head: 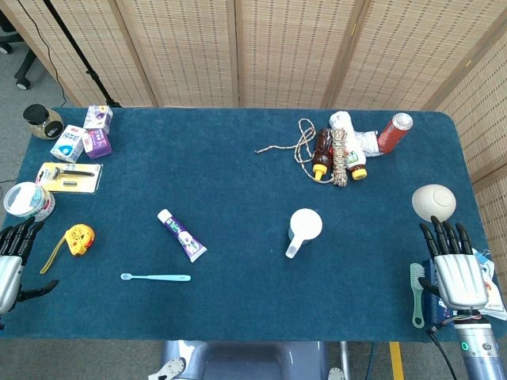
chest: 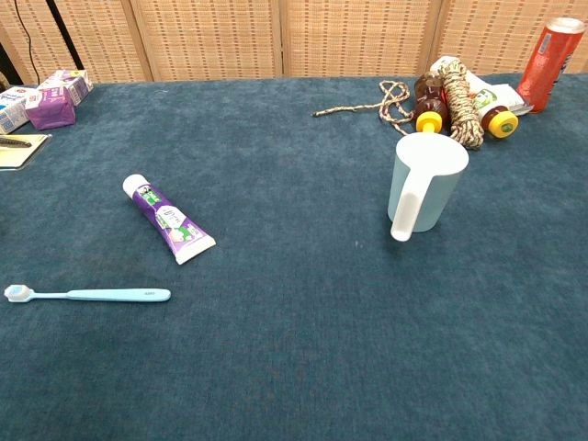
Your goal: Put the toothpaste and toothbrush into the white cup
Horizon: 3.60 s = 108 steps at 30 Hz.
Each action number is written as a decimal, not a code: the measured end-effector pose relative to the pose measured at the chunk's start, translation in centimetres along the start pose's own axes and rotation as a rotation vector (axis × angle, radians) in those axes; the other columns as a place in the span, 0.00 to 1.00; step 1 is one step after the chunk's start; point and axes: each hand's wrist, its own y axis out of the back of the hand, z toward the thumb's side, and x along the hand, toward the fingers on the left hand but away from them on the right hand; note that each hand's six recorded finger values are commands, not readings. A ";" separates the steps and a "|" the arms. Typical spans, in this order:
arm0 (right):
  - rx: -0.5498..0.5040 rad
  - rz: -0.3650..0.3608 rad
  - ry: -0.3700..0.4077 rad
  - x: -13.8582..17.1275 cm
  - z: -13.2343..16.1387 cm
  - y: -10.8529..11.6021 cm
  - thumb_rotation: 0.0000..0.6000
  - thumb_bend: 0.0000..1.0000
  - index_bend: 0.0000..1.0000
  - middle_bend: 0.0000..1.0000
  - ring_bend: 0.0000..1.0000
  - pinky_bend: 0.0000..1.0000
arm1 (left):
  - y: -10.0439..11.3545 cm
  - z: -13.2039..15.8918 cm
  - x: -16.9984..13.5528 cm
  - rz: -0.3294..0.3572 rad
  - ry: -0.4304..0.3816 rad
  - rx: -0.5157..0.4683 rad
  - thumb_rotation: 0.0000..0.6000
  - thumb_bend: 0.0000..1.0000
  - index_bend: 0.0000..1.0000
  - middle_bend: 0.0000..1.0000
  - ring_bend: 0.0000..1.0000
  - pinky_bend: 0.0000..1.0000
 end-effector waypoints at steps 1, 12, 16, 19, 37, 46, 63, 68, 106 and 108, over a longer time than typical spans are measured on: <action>-0.002 0.000 0.002 -0.1 0.0 -0.1 1.00 0.00 0.00 0.00 0.00 0.00 | 0.0 0.0 0.0 0.000 0.000 -0.001 1.00 0.05 0.00 0.00 0.00 0.00; -0.021 -0.001 0.034 -0.6 0.6 -0.9 1.00 0.00 0.00 0.00 0.00 0.00 | 0.0 -0.1 0.0 -0.002 0.002 -0.003 1.00 0.05 0.00 0.00 0.00 0.00; -0.039 -0.003 0.048 -0.6 0.9 -0.9 1.00 0.00 0.00 0.00 0.00 0.00 | 0.2 -0.1 -0.1 -0.002 0.000 -0.010 1.00 0.05 0.00 0.00 0.00 0.00; -0.069 0.004 0.067 -0.7 1.3 -0.9 1.00 0.00 0.00 0.00 0.00 0.00 | 0.4 -0.2 -0.1 -0.002 -0.001 -0.017 1.00 0.05 0.00 0.00 0.00 0.00; -0.428 0.169 0.384 -7.6 8.3 -1.3 1.00 0.00 0.00 0.00 0.00 0.00 | 0.5 -0.1 -0.3 -0.017 0.008 -0.021 1.00 0.05 0.00 0.00 0.00 0.00; -0.386 0.249 0.515 -11.9 12.7 -1.1 1.00 0.00 0.00 0.00 0.00 0.00 | 0.3 -0.1 -0.1 -0.024 0.025 -0.015 1.00 0.05 0.00 0.00 0.00 0.00; -0.301 0.400 0.588 -14.7 17.1 -2.8 1.00 0.00 0.03 0.00 0.00 0.09 | 1.4 -0.3 -0.5 -0.017 0.032 -0.043 1.00 0.05 0.00 0.00 0.00 0.00; -0.303 0.393 0.591 -15.2 17.9 -3.0 1.00 0.10 0.20 0.13 0.05 0.26 | 2.0 -0.5 -1.1 0.002 0.041 -0.053 1.00 0.05 0.00 0.00 0.00 0.00; -0.575 0.355 0.631 -17.0 33.4 0.1 1.00 0.47 0.53 0.46 0.35 0.46 | 2.3 -1.0 -1.4 -0.019 0.029 -0.087 1.00 0.05 0.00 0.00 0.00 0.00; -0.580 0.356 0.628 -16.9 34.4 -0.2 1.00 0.47 0.53 0.46 0.34 0.46 | 2.3 -1.0 -1.4 -0.019 0.029 -0.087 1.00 0.05 0.00 0.00 0.00 0.00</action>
